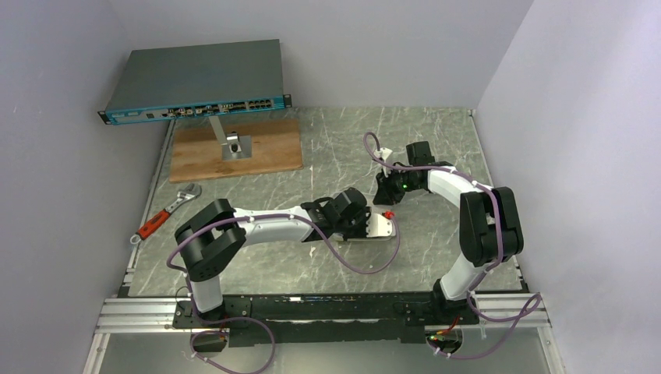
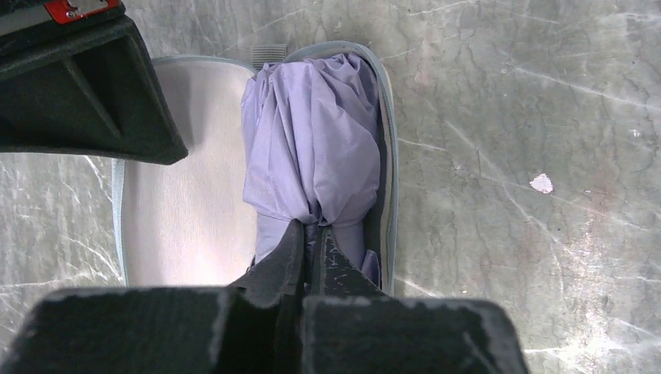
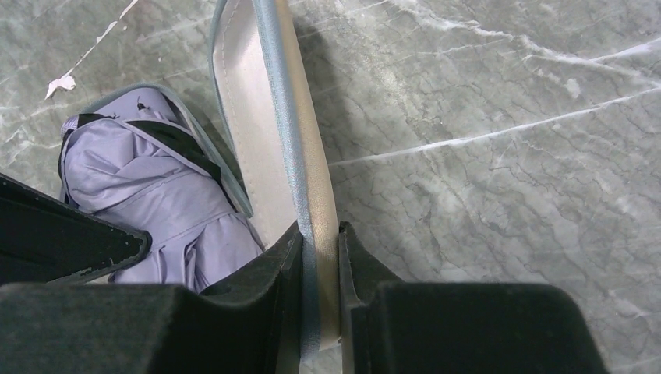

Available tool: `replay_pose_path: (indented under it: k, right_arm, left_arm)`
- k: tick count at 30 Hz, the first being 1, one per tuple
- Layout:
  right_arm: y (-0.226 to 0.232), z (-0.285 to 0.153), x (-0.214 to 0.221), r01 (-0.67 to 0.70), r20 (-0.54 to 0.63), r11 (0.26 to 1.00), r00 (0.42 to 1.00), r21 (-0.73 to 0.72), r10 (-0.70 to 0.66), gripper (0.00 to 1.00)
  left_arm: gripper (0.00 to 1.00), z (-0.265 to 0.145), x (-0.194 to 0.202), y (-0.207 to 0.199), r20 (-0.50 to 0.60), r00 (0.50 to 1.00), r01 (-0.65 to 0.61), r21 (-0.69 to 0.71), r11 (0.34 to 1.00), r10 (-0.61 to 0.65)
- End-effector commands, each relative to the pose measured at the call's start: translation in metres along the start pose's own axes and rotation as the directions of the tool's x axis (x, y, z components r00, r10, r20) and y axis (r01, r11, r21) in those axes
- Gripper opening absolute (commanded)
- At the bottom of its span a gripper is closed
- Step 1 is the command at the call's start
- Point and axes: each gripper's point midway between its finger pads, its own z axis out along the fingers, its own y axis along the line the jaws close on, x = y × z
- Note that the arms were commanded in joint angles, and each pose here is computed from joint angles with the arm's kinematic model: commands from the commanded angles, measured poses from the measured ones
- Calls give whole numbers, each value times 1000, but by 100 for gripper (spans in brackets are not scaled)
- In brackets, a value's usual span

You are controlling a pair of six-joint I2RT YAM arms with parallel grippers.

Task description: Open the umbrella

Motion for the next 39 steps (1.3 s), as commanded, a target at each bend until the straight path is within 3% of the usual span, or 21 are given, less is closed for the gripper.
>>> replay_pose_path:
  k: [1,6,9,11,13,16,20,25,29,33,39]
  right_arm:
    - [14,-6,-6,-17,22,999,1000,-31,18,12]
    - [20,-8,-8,-3,29,999,1000,-50,5,9]
    - [20,-8,-7,-5,27,998,1000,-55,6,9]
    - [20,-7,-6,-4,26,999,1000,-53,6,9]
    - [19,-7,-6,-5,24,999,1000,-50,6,8]
    - [17,-7,-7,-3,25,999,1000,-42,4,7]
    - [11,-8,-10,7,30,1000,1000,-14,-7,5]
    - [0,-10,-16,15,42,999,999,53,-18,4]
    - [-10,-12,-18,26,48,993,998,114,-32,3]
    - [-25,-12,-12,23,18,984,999,176,-26,3]
    - [-63,-20,-6,-5,3,952,1000,305,4,2]
  left_arm:
    - [2,0,13,4,-56,998,-5,-2,1000,5]
    - [50,8,29,4,-115,993,11,1,1000,-11]
    - [63,12,35,5,-142,990,12,-4,1000,-13]
    - [64,15,40,3,-163,986,15,6,1000,-14]
    - [59,19,48,1,-194,981,15,15,1000,-11]
    - [31,21,51,3,-203,979,12,4,1000,-11]
    - [0,4,14,27,-88,996,2,-75,997,-9]
    - [0,-42,-54,77,117,993,51,-181,982,-30]
    - [0,-85,-87,113,254,964,135,-242,961,-72]
    - [0,-123,-94,133,304,950,166,-282,945,-76]
    - [0,-172,-75,152,298,947,219,-330,918,-119]
